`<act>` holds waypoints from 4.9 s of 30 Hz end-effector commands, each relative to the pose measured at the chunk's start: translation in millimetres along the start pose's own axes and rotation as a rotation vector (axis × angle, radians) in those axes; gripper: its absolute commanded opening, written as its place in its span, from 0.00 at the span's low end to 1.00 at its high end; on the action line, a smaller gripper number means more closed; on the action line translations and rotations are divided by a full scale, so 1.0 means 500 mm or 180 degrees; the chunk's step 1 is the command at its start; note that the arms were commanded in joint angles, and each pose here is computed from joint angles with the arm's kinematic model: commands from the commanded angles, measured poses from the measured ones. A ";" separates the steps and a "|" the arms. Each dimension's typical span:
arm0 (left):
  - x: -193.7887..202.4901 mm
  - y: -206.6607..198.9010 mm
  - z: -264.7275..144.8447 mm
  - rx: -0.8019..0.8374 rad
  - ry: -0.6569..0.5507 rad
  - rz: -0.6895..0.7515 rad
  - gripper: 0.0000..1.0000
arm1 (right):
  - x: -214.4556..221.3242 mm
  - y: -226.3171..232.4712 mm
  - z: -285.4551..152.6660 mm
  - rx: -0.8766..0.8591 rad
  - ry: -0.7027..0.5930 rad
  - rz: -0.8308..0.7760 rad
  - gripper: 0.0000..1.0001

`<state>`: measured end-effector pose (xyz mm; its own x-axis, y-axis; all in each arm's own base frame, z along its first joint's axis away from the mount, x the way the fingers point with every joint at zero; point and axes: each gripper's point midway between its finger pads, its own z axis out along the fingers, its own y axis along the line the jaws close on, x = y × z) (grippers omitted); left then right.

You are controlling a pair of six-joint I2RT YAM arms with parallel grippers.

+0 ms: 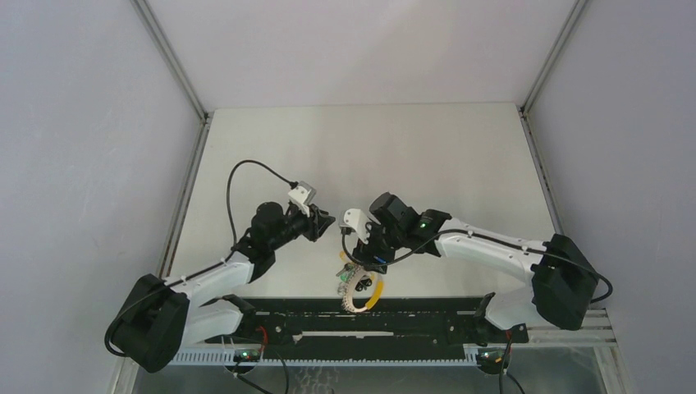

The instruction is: Put the keys on the keyring

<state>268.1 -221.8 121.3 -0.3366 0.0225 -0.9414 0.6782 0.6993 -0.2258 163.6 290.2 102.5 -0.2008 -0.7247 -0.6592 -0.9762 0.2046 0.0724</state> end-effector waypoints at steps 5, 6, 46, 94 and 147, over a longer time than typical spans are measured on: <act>-0.024 0.030 -0.016 -0.0272 -0.0181 -0.0157 0.35 | 0.094 -0.020 0.051 0.0454 0.0612 0.0837 0.53; -0.025 0.031 -0.016 -0.0275 -0.0188 -0.0157 0.35 | 0.101 -0.019 0.057 0.0479 0.0652 0.0938 0.51; -0.048 0.022 -0.020 -0.0049 -0.0359 -0.0389 0.35 | -0.028 -0.227 -0.016 0.1223 -0.0594 0.1141 0.00; -0.050 0.066 -0.044 -0.0496 -0.0486 -0.0650 0.39 | 0.018 -0.262 -0.055 0.1335 -0.0035 0.1609 0.38; -0.068 -0.006 -0.022 0.0190 -0.0499 -0.0858 0.40 | -0.065 -0.355 -0.155 0.2579 0.0618 0.0719 0.00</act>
<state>266.3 -202.6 118.1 -0.4625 -0.2179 -0.8594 0.5394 0.7002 -0.4678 339.5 217.0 152.9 -0.5003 -0.7142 -0.4894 -0.5728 0.6969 -0.4315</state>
